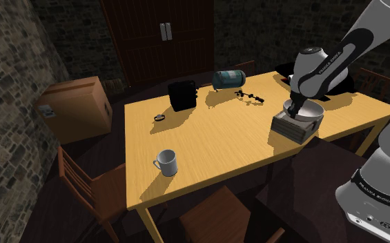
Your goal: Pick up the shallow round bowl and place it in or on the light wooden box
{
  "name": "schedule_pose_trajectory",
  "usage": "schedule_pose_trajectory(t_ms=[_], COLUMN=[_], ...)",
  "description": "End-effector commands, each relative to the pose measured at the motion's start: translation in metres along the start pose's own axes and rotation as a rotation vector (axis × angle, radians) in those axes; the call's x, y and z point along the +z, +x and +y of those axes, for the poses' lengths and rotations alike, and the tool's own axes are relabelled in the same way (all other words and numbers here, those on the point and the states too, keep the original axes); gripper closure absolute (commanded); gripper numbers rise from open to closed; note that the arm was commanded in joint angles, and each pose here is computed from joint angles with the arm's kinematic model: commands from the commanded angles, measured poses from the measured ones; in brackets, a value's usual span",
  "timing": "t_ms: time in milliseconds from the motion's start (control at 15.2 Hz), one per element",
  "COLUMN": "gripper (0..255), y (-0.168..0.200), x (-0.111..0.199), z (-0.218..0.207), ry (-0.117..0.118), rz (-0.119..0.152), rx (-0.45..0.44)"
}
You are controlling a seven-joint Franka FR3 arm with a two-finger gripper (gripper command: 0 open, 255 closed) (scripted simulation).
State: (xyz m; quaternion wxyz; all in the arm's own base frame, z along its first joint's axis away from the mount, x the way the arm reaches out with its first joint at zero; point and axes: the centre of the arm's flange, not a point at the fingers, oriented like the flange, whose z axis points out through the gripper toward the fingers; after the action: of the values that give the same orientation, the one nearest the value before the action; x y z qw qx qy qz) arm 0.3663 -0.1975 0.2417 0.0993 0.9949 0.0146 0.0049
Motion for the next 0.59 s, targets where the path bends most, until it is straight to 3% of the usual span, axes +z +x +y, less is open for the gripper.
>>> schedule_pose_trajectory(t_ms=[0, 66, 132, 462, 528], gripper=[255, 255, 0, 0, 0], y=[-0.001, -0.001, -0.001, -0.001, -0.001], x=[0.001, 0.001, 0.001, 0.001, -0.013], z=[0.000, 0.000, 0.000, 0.000, 0.000], ry=[0.000, 0.000, 0.000, 0.000, 0.000], rz=[-0.001, -0.001, -0.001, -0.001, -0.001], rx=[0.002, 0.002, 0.002, 0.002, 0.002])
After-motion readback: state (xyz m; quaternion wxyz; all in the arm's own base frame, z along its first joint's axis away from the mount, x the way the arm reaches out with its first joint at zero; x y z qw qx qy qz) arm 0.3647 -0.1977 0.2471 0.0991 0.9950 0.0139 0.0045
